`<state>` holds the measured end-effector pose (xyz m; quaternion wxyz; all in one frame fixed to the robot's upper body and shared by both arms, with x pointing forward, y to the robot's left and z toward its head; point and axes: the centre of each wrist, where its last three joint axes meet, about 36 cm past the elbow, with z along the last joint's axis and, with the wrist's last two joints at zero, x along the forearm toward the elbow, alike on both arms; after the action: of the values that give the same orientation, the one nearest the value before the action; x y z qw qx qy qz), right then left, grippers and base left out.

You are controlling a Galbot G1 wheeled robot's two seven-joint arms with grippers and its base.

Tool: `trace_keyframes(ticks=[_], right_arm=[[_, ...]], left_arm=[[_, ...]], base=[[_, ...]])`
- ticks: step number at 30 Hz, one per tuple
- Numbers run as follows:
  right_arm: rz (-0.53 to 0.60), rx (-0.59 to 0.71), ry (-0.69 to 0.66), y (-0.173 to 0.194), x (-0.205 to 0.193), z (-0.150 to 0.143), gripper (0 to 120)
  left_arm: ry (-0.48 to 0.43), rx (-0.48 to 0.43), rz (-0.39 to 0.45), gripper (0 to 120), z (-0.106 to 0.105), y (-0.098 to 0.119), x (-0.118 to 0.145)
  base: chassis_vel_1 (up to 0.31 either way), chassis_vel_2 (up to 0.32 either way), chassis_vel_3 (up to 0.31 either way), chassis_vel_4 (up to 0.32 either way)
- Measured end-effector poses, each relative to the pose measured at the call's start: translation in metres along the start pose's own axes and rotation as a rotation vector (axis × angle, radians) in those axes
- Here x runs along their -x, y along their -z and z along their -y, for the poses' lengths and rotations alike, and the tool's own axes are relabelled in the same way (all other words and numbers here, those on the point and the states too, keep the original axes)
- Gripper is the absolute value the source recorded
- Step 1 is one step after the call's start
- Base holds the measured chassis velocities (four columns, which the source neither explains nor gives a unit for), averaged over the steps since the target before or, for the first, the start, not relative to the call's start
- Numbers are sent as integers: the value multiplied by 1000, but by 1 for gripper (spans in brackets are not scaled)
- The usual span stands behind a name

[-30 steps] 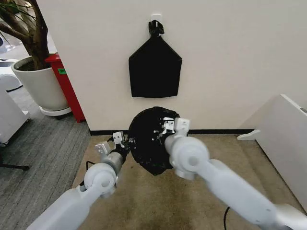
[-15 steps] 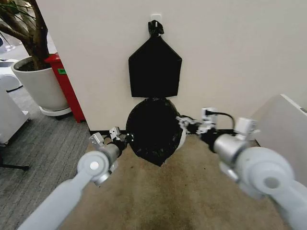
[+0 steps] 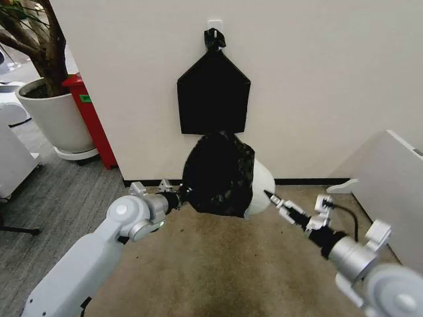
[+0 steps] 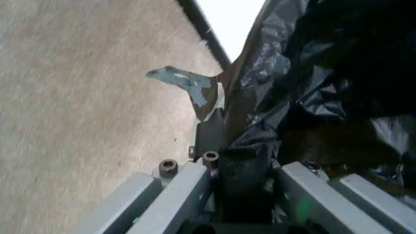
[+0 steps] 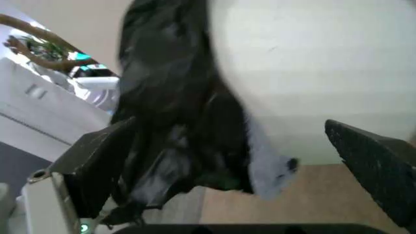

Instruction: Place the garbage bag over the trash bin.

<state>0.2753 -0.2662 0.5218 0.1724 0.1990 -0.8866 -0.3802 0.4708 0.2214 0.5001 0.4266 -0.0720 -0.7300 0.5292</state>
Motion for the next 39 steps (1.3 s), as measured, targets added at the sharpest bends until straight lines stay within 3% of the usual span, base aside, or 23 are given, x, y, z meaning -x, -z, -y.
trace_keyframes(ticks=[5, 13, 25, 32, 39], right_arm=[[16, -34, -22, -12, 5, -9, 100], [2, -79, -208, -36, 15, -28, 100], [-1, -69, -308, -48, 30, 4, 100], [-4, -75, -407, -57, 33, 46, 100], [36, -58, -370, -49, 27, 22, 100]], left_arm=[[60, -17, -43, 0, -1, 3, 4], [107, -30, -102, 0, 0, 5, 4], [103, -6, -117, 0, 3, 10, 2], [93, 16, -114, 0, 6, 8, -3], [86, 22, -116, 0, 7, 8, -2]], base=[[0, 0, 0, 0], [0, 0, 0, 0], [0, 0, 0, 0], [0, 0, 0, 0], [0, 0, 0, 0]])
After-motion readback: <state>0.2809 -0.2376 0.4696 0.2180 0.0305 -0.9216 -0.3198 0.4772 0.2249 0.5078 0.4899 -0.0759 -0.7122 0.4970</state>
